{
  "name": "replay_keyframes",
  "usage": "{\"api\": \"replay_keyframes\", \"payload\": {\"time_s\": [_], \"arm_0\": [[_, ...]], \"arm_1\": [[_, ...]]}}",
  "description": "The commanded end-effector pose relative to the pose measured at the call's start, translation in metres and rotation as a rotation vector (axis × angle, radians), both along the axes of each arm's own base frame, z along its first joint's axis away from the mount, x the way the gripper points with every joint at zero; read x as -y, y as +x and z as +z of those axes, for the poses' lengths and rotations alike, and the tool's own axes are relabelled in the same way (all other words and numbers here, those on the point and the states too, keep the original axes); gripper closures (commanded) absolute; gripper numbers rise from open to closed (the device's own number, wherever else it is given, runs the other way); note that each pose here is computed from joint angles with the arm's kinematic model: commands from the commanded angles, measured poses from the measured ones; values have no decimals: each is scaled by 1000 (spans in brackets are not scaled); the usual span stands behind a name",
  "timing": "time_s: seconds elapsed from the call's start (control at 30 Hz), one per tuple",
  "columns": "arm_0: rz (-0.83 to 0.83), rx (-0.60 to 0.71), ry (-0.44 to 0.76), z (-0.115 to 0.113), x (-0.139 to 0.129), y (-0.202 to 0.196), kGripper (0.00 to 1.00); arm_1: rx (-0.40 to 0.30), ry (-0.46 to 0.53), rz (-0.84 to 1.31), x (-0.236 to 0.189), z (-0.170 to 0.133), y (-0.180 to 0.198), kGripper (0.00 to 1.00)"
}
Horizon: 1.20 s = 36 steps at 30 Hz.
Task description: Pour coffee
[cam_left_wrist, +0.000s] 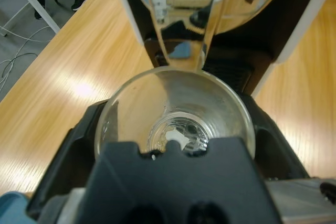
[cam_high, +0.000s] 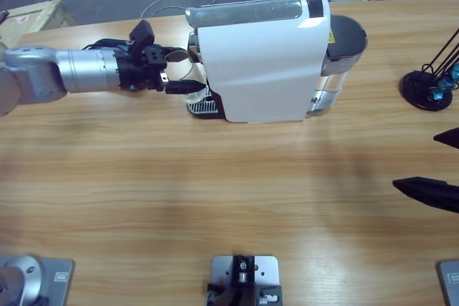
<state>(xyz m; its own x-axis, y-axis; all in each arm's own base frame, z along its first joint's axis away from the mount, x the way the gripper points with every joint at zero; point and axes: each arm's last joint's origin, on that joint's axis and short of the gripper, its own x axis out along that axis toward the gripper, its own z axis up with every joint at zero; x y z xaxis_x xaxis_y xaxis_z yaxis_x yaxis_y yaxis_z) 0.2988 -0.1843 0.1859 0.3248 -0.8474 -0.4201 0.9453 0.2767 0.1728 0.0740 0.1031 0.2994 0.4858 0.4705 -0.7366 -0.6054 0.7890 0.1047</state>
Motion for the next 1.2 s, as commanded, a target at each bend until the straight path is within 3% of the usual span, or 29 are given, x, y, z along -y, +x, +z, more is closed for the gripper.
{"api": "replay_keyframes", "payload": {"time_s": [0.03, 0.53, 0.57, 0.6, 0.63, 0.7, 0.77, 0.83, 1.2], "arm_0": [[-55, -81, 31, -13, 12, -6, 1000], [-21, -102, 99, -13, 25, -1, 1000], [-21, -104, 100, -13, 25, -1, 834], [-23, -104, 101, -13, 25, -2, 571], [-22, -102, 105, -13, 27, -3, 401], [-3, -99, 115, -14, 28, -1, 218], [12, -89, 130, -14, 32, -1, 172], [15, -85, 135, -15, 33, -2, 28], [15, -71, 123, -4, 26, -15, 18]], "arm_1": [[-2, 15, 0, 8, -5, -6, 0], [2, 22, -2, 9, -5, -7, 0], [1, 21, -3, 9, -6, -7, 0], [0, 21, -3, 8, -6, -6, 0], [0, 20, -4, 8, -6, -6, 0], [0, 20, -4, 8, -6, -6, 0], [-1, 20, -3, 8, -6, -6, 0], [-3, 17, -2, 7, -7, -6, 0], [-7, 13, -2, 6, -8, -5, 0]]}}
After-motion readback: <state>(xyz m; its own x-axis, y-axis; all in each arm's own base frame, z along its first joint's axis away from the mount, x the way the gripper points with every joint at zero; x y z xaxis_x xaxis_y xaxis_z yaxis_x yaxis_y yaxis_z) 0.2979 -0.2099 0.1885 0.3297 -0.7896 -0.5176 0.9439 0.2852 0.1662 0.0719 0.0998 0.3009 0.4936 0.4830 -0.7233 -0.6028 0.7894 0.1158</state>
